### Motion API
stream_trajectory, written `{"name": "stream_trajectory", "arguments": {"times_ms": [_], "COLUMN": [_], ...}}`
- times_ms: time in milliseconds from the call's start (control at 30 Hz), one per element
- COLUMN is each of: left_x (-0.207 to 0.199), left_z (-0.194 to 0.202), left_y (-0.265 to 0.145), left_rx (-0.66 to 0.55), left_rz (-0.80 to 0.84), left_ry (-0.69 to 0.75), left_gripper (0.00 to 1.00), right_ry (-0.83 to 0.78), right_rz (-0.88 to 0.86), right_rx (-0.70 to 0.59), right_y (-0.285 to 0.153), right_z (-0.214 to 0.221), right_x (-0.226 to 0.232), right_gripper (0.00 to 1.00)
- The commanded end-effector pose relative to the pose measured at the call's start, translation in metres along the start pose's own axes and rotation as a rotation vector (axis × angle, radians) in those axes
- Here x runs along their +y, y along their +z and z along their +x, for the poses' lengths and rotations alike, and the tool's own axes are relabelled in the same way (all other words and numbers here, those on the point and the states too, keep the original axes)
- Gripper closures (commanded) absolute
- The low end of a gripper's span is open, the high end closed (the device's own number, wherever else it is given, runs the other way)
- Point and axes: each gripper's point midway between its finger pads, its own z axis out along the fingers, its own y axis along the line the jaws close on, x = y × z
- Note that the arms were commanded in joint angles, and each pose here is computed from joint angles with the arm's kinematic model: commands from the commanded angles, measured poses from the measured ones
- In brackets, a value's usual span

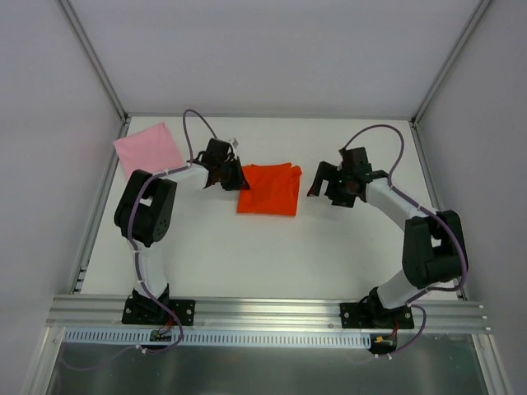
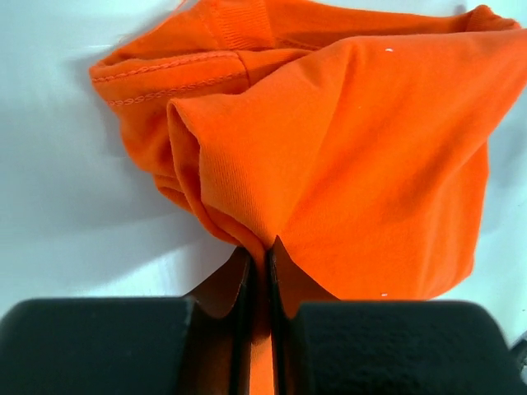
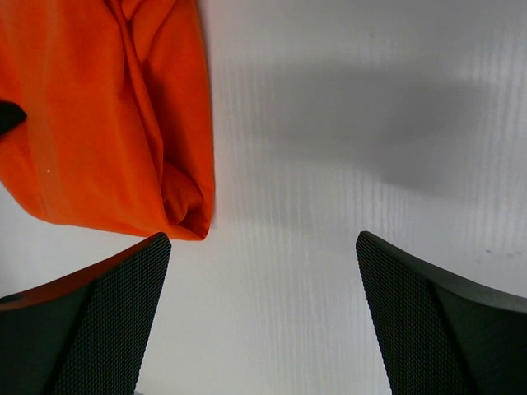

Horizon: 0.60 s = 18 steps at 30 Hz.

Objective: Fold and stack the t-shirts
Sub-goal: Put the neatly folded tshirt into the corner of the board with the left arm

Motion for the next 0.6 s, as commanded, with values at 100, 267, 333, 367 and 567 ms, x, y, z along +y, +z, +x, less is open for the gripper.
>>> {"name": "stream_trajectory", "arguments": {"times_ms": [100,267,333,367,567], "left_x": [0.02,0.05,0.059,0.062,0.088], "left_z": [-0.016,-0.003,0.002,0.001,-0.002], "left_y": [-0.048,-0.069,-0.074,-0.077,-0.098], "left_rx": [-0.069,-0.064,-0.049,-0.051,-0.065], "left_rz": [-0.061,-0.109,-0.149,-0.162,-0.223], "left_ry": [0.09,0.073,0.081,0.097,0.053], "left_gripper": [1.0,1.0,1.0,1.0,1.0], "right_ry": [-0.025,-0.035,-0.042,-0.047,-0.122], "right_rz": [-0.036,-0.024,-0.038,-0.047,-0.228], "right_rx": [-0.047,-0.069,-0.073,-0.078,-0.062], "right_y": [0.03,0.051,0.061,0.064,0.086], "right_z": [-0.024,-0.034,-0.041,-0.045,-0.06], "right_x": [0.047,0.065,0.072,0.076,0.135], "right_gripper": [0.03,0.11,0.16,0.19,0.24]}}
